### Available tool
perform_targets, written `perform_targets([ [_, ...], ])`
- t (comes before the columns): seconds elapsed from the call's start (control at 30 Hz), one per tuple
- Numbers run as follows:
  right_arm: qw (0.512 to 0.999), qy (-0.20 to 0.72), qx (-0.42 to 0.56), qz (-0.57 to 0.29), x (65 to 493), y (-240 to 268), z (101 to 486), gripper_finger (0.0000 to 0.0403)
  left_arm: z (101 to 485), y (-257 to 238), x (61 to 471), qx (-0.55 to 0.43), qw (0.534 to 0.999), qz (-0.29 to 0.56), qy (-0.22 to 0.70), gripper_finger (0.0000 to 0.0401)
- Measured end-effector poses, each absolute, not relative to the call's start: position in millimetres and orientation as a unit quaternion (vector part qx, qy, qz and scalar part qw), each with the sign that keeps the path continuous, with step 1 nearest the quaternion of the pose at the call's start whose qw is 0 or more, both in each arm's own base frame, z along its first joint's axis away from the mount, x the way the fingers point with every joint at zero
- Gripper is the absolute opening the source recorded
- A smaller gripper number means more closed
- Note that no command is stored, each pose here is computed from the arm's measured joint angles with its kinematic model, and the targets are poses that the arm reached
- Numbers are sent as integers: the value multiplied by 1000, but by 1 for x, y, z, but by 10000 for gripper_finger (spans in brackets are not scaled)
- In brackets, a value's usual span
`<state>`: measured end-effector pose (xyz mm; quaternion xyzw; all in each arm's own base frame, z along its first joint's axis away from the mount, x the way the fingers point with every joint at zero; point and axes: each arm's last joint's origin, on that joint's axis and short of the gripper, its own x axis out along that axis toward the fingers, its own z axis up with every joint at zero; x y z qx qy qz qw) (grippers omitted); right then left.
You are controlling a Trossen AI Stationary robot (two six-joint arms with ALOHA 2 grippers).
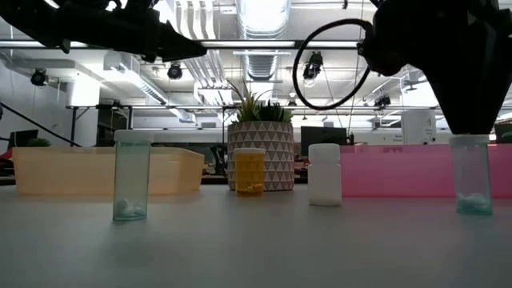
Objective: Pick and place medicine bottles into bin by pill shape (circle, oval)
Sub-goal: Put the middle small blue pill bottle in the pink bin
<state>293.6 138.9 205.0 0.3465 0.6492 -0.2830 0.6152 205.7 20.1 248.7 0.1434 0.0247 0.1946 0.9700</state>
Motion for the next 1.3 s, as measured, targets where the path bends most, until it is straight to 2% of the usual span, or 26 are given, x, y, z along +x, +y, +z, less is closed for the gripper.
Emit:
perform_targets([
  [0.53, 630, 635, 354, -274, 293, 138, 187, 222, 249, 20, 206, 143, 970, 194, 25, 140],
  [1.1, 627, 637, 357, -272, 293, 138, 187, 120, 249, 20, 206, 144, 970, 194, 25, 140],
  [1.3, 627, 637, 357, -272, 293, 138, 187, 113, 249, 20, 206, 144, 970, 194, 25, 140],
])
